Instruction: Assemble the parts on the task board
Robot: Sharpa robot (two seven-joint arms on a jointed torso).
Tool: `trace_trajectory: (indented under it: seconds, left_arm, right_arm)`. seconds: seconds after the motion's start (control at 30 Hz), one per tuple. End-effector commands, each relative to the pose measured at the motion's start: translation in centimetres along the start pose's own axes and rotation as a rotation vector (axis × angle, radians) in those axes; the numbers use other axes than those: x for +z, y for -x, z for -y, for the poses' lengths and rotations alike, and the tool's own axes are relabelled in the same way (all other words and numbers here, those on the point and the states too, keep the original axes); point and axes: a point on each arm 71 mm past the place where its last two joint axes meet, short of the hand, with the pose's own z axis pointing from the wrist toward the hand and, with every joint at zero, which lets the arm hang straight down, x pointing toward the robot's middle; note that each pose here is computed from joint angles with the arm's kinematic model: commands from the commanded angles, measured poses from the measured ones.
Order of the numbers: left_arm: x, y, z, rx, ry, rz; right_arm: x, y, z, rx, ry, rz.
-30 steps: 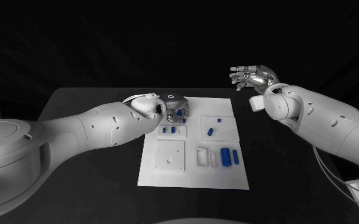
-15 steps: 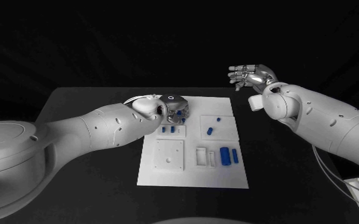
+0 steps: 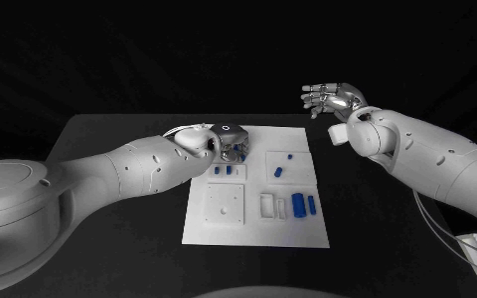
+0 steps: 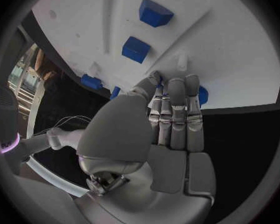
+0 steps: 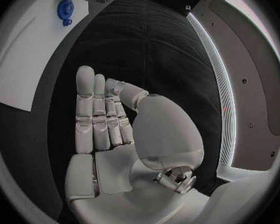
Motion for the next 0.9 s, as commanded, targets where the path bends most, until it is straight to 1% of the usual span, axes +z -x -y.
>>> trace_trajectory:
  seconds: [0.03, 0.23, 0.53, 0.7, 0.9]
  left_arm:
    - [-0.13, -0.76, 0.10, -0.012, -0.004, -0.033]
    - [-0.18, -0.74, 0.22, -0.017, -0.015, -0.024]
    - [-0.28, -0.48, 0.05, -0.049, -0.008, 0.020]
    - [-0.51, -0.38, -0.24, -0.078, 0.005, 0.046]
    - [-1.06, -0.16, -0.87, -0.136, 0.029, 0.071]
  right_arm:
    - [0.0, -0.3, -0.1, -0.006, 0.010, -0.026]
    - [0.0, -0.3, -0.1, -0.009, 0.011, -0.029]
    - [0.0, -0.4, -0.1, -0.021, 0.014, -0.032]
    - [0.1, -0.4, -0.1, -0.027, 0.015, -0.035]
    - [0.1, -0.4, -0.1, -0.034, 0.017, -0.037]
